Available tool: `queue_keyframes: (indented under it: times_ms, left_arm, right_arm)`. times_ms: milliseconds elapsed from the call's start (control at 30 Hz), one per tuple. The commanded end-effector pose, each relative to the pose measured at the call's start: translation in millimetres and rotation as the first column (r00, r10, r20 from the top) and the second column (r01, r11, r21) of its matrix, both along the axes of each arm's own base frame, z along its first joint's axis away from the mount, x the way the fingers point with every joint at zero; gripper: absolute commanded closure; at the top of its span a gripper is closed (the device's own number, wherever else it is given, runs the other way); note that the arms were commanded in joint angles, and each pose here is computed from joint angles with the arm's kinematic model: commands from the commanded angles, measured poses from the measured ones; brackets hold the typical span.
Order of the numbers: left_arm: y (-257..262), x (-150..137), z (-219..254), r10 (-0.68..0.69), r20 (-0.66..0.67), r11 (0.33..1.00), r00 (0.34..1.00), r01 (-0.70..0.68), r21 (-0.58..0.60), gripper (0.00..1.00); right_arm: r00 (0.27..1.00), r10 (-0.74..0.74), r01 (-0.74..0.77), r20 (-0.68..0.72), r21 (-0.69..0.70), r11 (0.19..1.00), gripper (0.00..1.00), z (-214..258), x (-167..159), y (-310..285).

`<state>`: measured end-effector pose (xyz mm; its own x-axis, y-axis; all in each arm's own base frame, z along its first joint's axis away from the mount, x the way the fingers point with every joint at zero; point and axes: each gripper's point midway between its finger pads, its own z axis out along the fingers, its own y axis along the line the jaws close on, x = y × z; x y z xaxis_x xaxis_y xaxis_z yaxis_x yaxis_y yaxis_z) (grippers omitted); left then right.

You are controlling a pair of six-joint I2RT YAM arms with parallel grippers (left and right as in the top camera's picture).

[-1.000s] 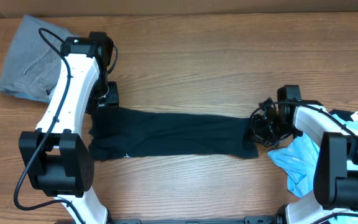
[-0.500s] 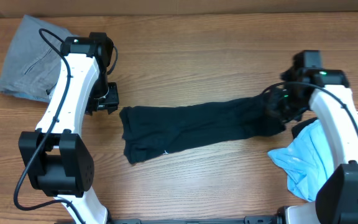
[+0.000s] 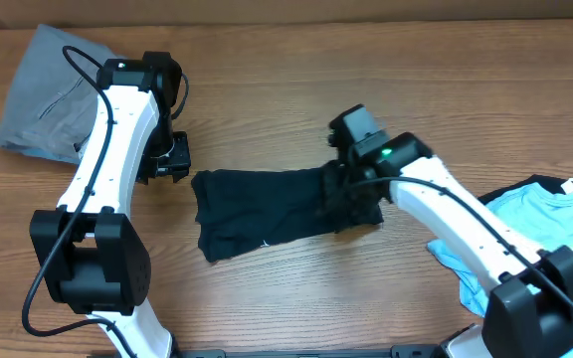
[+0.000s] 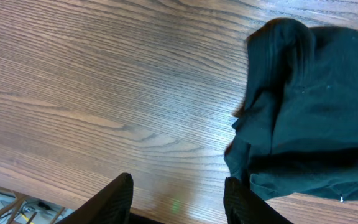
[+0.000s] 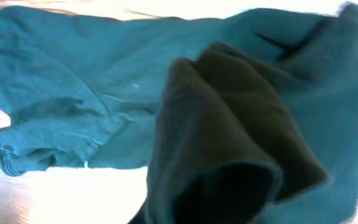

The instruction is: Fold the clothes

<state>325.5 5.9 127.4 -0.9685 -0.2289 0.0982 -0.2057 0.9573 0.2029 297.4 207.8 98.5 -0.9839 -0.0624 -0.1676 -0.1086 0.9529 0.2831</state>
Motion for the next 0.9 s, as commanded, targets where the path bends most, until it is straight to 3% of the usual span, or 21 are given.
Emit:
queue_keyframes:
  times_ms: [0,100,333,500,600,667,867]
  left_arm:
    - [-1.8,5.2,5.4,-0.004,0.024,1.000,1.000,0.004,-0.023,0.50]
    - [-2.2,4.2,5.5,-0.004,0.020,1.000,1.000,0.004,-0.025,0.50]
    - [2.5,5.1,3.9,0.034,0.023,0.998,0.999,-0.032,-0.061,0.34]
    - [-24.5,1.1,-19.6,0.015,-0.001,0.969,1.000,-0.014,-0.248,0.27]
    - [-52.5,-4.9,-46.1,-0.016,-0.006,0.913,1.000,0.012,-0.408,0.19]
    - [-60.6,-11.2,-60.9,-0.017,-0.016,0.891,1.000,0.008,-0.454,0.12]
    - [-77.5,-38.0,-100.6,-0.014,-0.059,0.840,0.998,-0.020,-0.543,0.08]
  right_arm:
    - [1.000,-0.012,0.012,-0.006,-0.013,1.000,0.67,-16.9,4.9,8.8]
    - [1.000,-0.011,0.011,-0.022,-0.016,1.000,0.67,-18.9,2.5,8.2]
    - [0.998,-0.062,0.062,-0.011,-0.009,0.998,0.63,2.2,5.4,-11.6]
    - [0.990,-0.140,0.139,-0.031,-0.020,0.990,0.60,2.4,13.6,-38.5]
    - [0.985,-0.169,0.169,-0.038,-0.024,0.985,0.60,1.9,16.9,-48.7]
    - [0.983,-0.178,0.177,-0.040,-0.026,0.984,0.60,1.7,17.6,-51.7]
    - [0.983,-0.176,0.175,-0.044,-0.031,0.984,0.59,1.3,16.8,-53.9]
